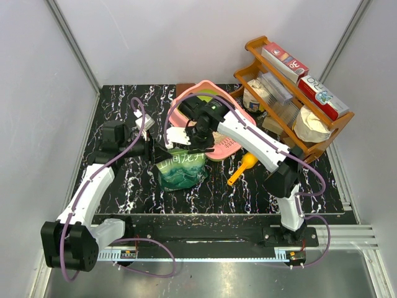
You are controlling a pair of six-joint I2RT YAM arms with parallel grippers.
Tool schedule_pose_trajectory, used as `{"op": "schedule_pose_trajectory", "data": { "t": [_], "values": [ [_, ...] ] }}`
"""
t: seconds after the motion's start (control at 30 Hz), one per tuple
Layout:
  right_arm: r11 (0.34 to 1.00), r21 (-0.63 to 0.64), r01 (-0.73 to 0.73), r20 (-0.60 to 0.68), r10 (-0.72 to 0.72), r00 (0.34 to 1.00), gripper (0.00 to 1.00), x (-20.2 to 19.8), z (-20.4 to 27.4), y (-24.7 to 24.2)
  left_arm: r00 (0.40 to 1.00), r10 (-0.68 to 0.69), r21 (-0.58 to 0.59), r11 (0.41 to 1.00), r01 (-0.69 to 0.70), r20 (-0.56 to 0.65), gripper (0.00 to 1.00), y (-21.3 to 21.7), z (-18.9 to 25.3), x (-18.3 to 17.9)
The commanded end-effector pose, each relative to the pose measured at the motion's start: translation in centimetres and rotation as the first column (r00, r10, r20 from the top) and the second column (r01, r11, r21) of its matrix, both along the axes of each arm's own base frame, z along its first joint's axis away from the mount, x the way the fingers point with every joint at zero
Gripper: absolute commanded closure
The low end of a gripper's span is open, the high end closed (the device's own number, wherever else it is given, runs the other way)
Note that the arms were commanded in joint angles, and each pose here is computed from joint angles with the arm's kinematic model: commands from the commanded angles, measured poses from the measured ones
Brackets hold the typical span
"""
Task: Fill the litter box with clean litter
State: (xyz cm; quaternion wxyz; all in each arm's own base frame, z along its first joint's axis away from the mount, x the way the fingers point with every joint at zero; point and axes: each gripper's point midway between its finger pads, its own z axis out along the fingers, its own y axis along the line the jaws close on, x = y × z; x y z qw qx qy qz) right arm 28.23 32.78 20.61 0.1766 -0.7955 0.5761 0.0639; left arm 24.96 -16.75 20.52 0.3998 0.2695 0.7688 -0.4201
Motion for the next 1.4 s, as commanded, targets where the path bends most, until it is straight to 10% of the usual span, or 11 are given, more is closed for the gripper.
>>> {"op": "schedule_pose_trajectory", "data": {
  "t": [0.0,0.33,0.83,1.37],
  "values": [
    [0.982,-0.187,-0.005,-0.083,-0.011,0.996,1.0,-3.4,0.0,-3.8,0.998,-0.006,-0.03,1.0,0.008,0.065,0.45,-0.1,1.6,0.4],
    [0.987,-0.162,0.014,-0.087,-0.029,0.996,1.0,-3.6,0.3,-3.8,0.998,-0.026,-0.012,1.0,0.027,0.058,0.5,-0.1,1.5,-0.1],
    [0.991,-0.036,0.133,-0.313,-0.137,0.94,1.0,-5.4,0.8,-3.7,0.983,-0.154,0.036,0.988,0.152,0.095,1.0,-0.5,0.2,-1.1],
    [0.992,-0.082,0.1,-0.199,-0.115,0.973,1.0,-4.7,1.5,-6.0,0.972,-0.201,0.086,0.978,0.191,0.123,1.0,-0.5,1.0,-0.6]
  ]
}}
